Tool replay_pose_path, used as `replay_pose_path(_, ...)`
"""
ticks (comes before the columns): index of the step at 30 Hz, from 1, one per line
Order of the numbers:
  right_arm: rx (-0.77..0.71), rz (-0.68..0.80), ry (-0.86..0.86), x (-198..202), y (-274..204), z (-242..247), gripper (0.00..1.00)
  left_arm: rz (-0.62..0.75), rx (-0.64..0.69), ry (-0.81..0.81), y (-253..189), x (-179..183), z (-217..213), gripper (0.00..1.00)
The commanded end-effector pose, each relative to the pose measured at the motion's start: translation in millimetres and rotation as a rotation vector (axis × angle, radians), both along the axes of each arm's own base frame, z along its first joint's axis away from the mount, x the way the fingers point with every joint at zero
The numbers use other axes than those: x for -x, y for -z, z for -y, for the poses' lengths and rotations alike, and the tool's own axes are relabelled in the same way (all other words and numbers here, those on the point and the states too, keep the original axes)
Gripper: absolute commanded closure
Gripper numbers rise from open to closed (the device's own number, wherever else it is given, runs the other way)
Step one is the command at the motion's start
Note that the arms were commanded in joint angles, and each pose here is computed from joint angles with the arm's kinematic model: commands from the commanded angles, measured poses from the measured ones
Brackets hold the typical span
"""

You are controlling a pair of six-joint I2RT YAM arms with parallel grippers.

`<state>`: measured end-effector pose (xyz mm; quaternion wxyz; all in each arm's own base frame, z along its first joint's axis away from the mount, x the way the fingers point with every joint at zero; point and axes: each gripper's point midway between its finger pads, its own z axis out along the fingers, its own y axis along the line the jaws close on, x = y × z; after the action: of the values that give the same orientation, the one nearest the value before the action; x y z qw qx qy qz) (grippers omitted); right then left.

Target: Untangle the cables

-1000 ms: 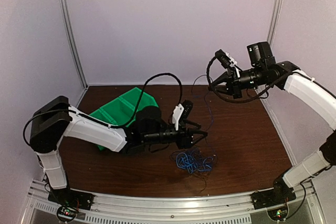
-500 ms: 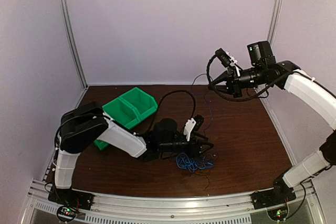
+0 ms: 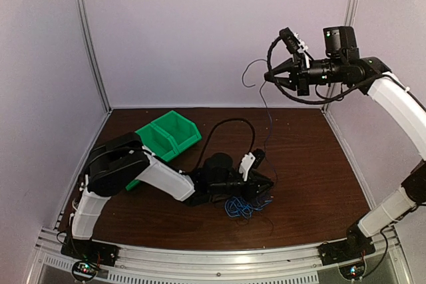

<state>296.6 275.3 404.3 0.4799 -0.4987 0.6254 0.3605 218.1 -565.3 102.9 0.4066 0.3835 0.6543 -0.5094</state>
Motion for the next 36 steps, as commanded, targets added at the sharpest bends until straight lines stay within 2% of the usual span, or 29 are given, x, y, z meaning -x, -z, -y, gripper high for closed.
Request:
replay_pose_path(1,-0.058,0.122,0.029,-7.8,-54.6,2.2,1.00,0.019,-0.071,-0.002,18.3,-3.4,9.2,0.78)
replay_pose_path(6,-0.160,0.186,0.002,-3.5,-113.0,0.1,1.00,-0.017,-0.129,-0.038,38.8,-5.4,2.2,0.74)
replay_pose_path(10,-0.185,0.251,0.010,-1.2,-138.6,6.7,1.00,-0.024,-0.151,-0.068,45.7,-7.8,-5.2,0.72)
replay_pose_path(18,-0.235,0.344,0.039,-2.8,-179.6,27.6,1.00,-0.026,-0.191,-0.120,57.6,-13.6,-15.1,0.79)
replay_pose_path(36,-0.395,0.461,0.080,12.0,-265.2,105.9,1.00,-0.042,-0.201,-0.124,64.7,-14.1,-14.4,0.81)
